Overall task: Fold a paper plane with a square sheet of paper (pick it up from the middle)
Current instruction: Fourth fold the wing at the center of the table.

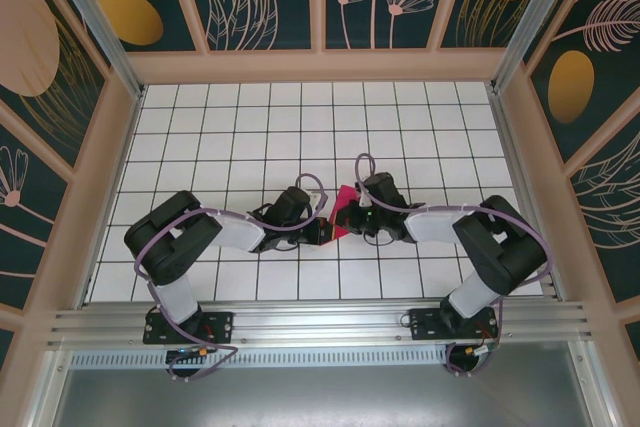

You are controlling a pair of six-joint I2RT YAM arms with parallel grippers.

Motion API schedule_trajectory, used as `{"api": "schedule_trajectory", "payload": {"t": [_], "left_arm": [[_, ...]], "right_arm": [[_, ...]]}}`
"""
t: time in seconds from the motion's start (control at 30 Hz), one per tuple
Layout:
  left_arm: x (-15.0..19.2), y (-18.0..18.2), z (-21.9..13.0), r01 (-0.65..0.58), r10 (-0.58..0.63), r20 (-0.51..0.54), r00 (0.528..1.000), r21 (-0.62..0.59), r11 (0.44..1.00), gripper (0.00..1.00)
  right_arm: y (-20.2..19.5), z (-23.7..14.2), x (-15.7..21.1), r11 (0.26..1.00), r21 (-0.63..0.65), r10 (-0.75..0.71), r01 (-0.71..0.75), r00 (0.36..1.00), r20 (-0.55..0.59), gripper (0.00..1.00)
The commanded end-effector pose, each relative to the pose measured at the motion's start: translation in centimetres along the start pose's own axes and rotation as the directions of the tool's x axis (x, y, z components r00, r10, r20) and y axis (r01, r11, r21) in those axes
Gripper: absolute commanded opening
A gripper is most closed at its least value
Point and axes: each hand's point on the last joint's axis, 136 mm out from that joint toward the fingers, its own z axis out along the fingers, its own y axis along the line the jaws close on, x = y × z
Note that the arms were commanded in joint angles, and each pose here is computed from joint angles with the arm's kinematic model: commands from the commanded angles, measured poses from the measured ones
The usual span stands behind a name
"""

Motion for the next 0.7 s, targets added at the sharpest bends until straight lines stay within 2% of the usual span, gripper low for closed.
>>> {"api": "schedule_trajectory", "payload": {"t": [0.0, 0.2, 0.4, 0.47, 0.57, 0.67], "left_arm": [[6.4, 6.7, -0.3, 0.060, -0.107, -0.184, 0.977, -0.245, 0.968, 0.00], [6.3, 6.7, -0.3, 0.055, -0.103, -0.184, 0.977, -0.246, 0.968, 0.00], [6.8, 7.3, -0.6, 0.062, -0.114, -0.185, 0.976, -0.265, 0.962, 0.00], [7.2, 7.6, -0.7, 0.061, -0.117, -0.189, 0.975, -0.279, 0.958, 0.00], [7.8, 8.2, -1.0, 0.063, -0.124, -0.194, 0.973, -0.292, 0.954, 0.00], [8.7, 8.8, -1.2, 0.064, -0.131, -0.204, 0.970, -0.304, 0.950, 0.00]], "right_arm": [[0.0, 0.9, -0.2, 1.000, 0.009, 0.012, -0.012, 1.000, 0.013, 0.06], [-1.7, 2.0, 0.5, 0.997, 0.063, 0.035, -0.034, 0.999, -0.001, 0.05], [-4.2, 1.8, -0.4, 0.984, 0.167, 0.053, -0.061, 0.997, 0.056, 0.05], [-4.5, 1.6, -1.1, 0.986, 0.152, 0.060, -0.070, 0.996, 0.072, 0.05], [-4.1, 0.7, -2.6, 0.994, 0.043, 0.095, -0.099, 0.990, 0.103, 0.05], [-5.1, 0.0, -4.3, 0.991, 0.065, 0.106, -0.115, 0.986, 0.129, 0.06]]}}
